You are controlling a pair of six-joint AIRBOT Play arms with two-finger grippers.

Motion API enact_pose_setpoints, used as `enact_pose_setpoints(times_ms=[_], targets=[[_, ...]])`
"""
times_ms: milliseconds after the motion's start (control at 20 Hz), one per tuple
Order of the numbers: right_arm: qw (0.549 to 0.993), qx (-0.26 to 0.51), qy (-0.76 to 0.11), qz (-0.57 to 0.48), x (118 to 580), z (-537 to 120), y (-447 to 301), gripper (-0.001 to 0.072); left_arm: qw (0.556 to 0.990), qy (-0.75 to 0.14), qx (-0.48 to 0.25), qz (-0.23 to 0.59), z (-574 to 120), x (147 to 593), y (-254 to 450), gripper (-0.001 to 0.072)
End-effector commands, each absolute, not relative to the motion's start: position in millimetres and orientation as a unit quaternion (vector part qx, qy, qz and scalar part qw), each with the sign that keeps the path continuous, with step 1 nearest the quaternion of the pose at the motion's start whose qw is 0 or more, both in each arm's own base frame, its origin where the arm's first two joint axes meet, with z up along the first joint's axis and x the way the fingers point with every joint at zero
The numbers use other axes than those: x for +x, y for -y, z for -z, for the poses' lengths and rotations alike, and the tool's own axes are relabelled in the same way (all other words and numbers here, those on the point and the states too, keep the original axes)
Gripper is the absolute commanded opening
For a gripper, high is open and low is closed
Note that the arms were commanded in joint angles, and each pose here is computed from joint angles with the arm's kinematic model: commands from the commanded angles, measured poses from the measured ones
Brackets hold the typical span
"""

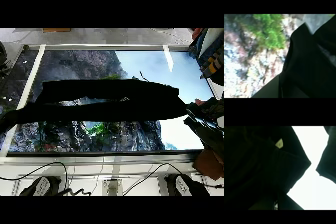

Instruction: Fold the clothes and pants, and hang the long-sleeved shirts on hangers.

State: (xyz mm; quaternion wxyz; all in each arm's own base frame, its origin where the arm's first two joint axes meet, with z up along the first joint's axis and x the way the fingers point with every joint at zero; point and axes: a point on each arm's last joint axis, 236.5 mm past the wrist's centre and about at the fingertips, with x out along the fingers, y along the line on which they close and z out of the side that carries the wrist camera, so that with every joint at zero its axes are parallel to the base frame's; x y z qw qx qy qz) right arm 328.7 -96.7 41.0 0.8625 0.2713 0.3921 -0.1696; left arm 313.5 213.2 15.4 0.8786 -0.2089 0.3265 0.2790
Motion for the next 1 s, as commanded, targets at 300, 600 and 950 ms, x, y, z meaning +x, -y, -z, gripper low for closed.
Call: enact_pose_setpoints(times_ms=[300,600,950], targets=[[0.862,0.2,-0.4,0.237,272,-69,119,0.0024,0.888,-0.309,-0.178,-0.292,-28,311,-226,0.0013],[0.891,0.276,-0.259,0.249,322,-108,135,0.0023,0.926,-0.27,-0.136,-0.228,-71,387,-203,0.0008],[0.872,0.304,-0.291,0.249,394,-78,159,0.0023,0.908,-0.366,-0.084,-0.183,-85,509,-188,0.0008]])
